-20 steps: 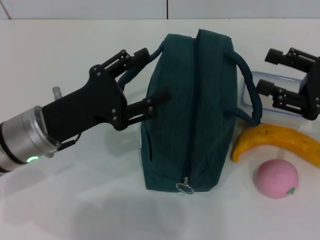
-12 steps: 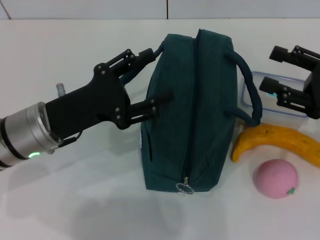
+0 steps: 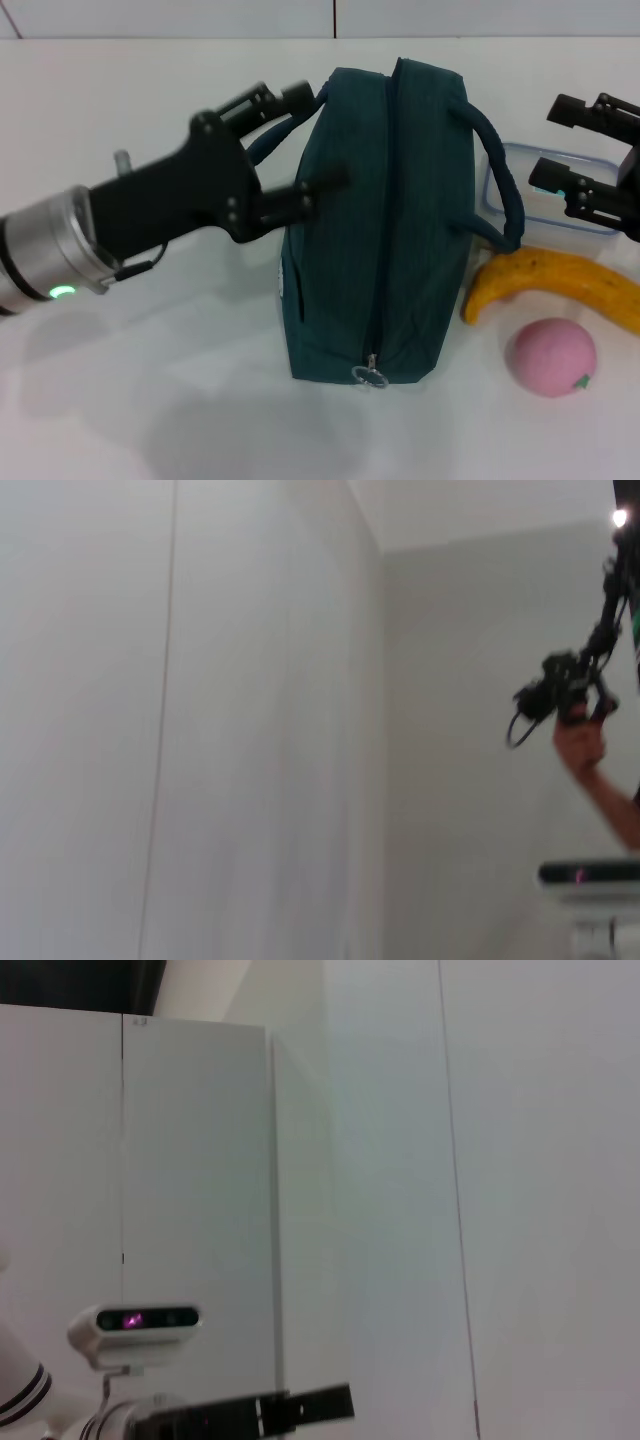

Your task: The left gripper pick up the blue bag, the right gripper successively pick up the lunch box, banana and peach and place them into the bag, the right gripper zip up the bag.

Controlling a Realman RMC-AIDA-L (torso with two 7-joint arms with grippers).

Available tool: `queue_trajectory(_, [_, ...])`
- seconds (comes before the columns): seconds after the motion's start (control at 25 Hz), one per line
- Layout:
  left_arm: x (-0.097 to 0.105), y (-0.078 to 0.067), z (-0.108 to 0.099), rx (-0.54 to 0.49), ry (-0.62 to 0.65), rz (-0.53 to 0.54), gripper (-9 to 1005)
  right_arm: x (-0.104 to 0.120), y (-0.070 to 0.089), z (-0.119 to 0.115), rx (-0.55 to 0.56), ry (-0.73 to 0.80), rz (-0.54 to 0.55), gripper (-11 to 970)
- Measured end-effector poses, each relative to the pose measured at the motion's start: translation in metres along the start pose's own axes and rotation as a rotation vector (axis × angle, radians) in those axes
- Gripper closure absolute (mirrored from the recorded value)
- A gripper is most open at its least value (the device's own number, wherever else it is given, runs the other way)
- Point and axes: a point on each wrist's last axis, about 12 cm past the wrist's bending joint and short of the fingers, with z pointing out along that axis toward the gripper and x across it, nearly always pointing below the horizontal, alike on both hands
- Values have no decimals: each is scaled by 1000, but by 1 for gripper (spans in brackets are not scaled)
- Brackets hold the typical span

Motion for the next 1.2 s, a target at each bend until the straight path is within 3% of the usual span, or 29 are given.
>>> queue_trajectory(0.12, [-21, 20, -7, 9, 24, -123, 167, -1, 0, -2, 2, -1, 0, 268])
queue_trajectory(0.24, [-39, 44, -16, -25, 136, -299, 168, -1, 0, -2, 0, -3, -1, 268])
queue_trajectory(0.32, [-43, 50, -18, -46, 214, -386, 168, -1, 1, -2, 2, -2, -2, 268])
queue_trajectory(0.6, [-28, 39, -8, -70, 284, -430, 176, 2, 2, -3, 10, 3, 5, 268])
queue_trajectory(1.2, [-8, 43, 14, -91, 328, -503, 232, 6, 6, 2, 4, -9, 3, 268])
